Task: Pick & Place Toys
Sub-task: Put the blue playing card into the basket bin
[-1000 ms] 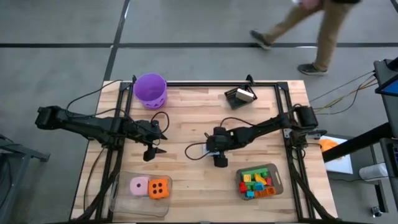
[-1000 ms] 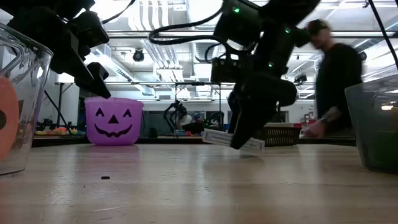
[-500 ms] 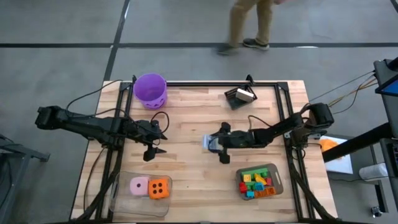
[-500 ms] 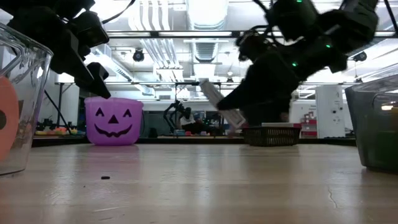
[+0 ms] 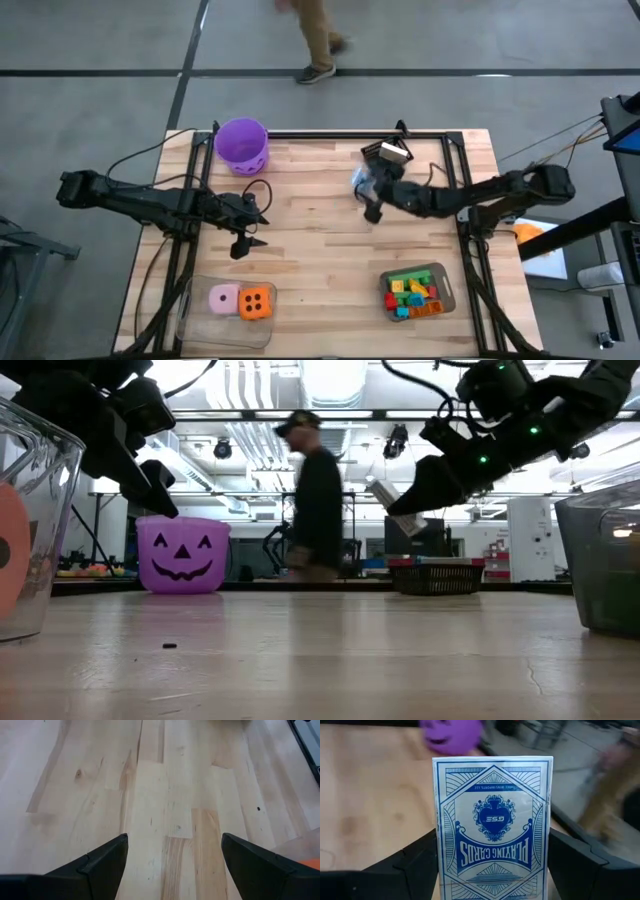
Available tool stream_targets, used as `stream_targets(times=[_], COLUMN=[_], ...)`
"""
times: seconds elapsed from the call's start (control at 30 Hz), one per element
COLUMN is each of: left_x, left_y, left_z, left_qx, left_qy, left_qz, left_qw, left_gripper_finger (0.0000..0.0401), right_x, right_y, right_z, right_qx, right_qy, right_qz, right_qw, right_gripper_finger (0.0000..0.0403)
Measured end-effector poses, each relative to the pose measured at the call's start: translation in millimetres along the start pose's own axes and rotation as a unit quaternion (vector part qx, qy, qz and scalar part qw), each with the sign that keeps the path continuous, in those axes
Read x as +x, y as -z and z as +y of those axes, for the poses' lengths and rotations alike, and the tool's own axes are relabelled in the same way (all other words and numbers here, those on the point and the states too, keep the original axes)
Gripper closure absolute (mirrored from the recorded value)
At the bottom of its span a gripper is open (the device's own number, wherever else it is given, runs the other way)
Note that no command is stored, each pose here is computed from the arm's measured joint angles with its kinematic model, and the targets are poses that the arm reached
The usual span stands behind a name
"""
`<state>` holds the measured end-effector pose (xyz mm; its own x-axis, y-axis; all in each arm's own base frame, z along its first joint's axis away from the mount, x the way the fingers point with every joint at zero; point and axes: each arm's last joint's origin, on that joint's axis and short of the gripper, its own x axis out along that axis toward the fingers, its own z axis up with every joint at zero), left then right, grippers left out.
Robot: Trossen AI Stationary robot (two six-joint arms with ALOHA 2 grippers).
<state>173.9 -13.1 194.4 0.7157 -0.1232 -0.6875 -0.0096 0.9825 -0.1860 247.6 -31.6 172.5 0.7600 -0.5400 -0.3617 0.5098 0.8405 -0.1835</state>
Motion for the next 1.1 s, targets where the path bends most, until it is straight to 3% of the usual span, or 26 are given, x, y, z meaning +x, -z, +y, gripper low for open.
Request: stream_targets(times=[0.17, 0.43, 0.67, 0.9, 1.1], left_x=[0, 0, 0, 0, 0], left_y=[0, 0, 0, 0, 0], left_z=[0, 0, 0, 0, 0], left_qx=[0.000, 0.000, 0.000, 0.000, 0.000], left_qy=[0.000, 0.000, 0.000, 0.000, 0.000], left_qz=[0.002, 0.001, 0.001, 0.001, 0.001], left_qw=[1.000, 1.000, 1.000, 1.000, 1.000], left_gripper_finger=[0.0078, 0.0078, 0.0078, 0.0078, 0.0078], right_x=[5, 20, 42, 66, 74], right_y=[-4, 13, 22, 11, 7], right_z=[-38, -80, -87, -85, -87], right_qx=[0.006, -0.006, -0.041, -0.085, -0.123], right_qy=[0.070, 0.149, 0.168, 0.177, 0.206], right_qz=[0.033, 0.104, 0.150, 0.177, 0.232], right_qw=[0.997, 0.983, 0.974, 0.964, 0.943], right_gripper_finger=[0.0105, 0.0105, 0.0105, 0.0105, 0.0105])
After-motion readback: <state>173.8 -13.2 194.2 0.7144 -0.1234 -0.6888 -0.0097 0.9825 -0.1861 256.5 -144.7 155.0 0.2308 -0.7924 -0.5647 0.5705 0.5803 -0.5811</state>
